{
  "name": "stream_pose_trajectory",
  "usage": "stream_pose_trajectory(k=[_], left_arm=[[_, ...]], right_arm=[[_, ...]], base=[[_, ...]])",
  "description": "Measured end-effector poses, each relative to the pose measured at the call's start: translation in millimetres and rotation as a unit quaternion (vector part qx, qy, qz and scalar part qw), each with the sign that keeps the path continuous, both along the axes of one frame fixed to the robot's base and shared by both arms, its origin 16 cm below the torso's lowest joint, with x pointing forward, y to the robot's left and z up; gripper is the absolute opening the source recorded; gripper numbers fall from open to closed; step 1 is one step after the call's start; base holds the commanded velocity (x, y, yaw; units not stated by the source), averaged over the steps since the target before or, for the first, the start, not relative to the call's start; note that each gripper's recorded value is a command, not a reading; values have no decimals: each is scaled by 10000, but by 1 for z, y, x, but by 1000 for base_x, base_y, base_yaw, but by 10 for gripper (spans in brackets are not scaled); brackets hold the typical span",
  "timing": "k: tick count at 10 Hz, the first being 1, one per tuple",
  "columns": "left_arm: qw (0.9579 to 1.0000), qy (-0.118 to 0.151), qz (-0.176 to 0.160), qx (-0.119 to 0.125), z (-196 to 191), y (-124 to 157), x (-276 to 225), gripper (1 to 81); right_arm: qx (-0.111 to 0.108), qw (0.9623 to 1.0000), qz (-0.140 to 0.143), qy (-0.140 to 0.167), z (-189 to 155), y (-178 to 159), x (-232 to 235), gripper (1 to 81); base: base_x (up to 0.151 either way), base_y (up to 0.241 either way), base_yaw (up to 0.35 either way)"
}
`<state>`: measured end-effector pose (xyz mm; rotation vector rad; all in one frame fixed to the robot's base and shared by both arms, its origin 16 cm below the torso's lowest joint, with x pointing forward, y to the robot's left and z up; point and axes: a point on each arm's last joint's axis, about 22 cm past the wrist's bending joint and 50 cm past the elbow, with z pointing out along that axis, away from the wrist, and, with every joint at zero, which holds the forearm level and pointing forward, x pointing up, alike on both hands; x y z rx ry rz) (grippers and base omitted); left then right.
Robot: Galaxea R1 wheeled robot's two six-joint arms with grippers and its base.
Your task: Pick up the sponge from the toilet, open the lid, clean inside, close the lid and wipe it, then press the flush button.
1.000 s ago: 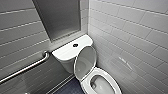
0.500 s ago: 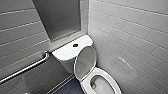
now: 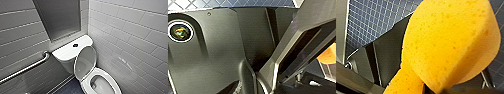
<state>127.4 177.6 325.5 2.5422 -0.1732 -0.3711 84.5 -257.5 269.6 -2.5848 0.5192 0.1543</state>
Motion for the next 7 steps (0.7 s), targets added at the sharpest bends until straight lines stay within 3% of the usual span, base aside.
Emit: stream_pose_trajectory(k=[1, 3, 4, 6, 7], left_arm=[[9998, 65, -21, 168, -10, 7, -7, 811], [9989, 409, 136, 192, -14, -11, -25, 811], [9988, 475, 33, 140, -14, -13, -33, 811], [9969, 529, -582, 51, -19, 1, -50, 811], [9954, 630, -718, -96, -21, -2, -60, 811]], right_arm=[[15, 10000, -6, -2, 0, 2, 0, 10], [17, 10000, -6, -7, 0, 2, 0, 10], [20, 10000, 3, -15, 0, 3, 0, 10], [24, 10000, -1, -18, -1, 4, 0, 10], [37, 10000, -10, -18, -1, 6, 1, 10]], base=[[0, 0, 0], [0, 0, 0], [0, 0, 0], [0, 0, 0], [0, 0, 0]])
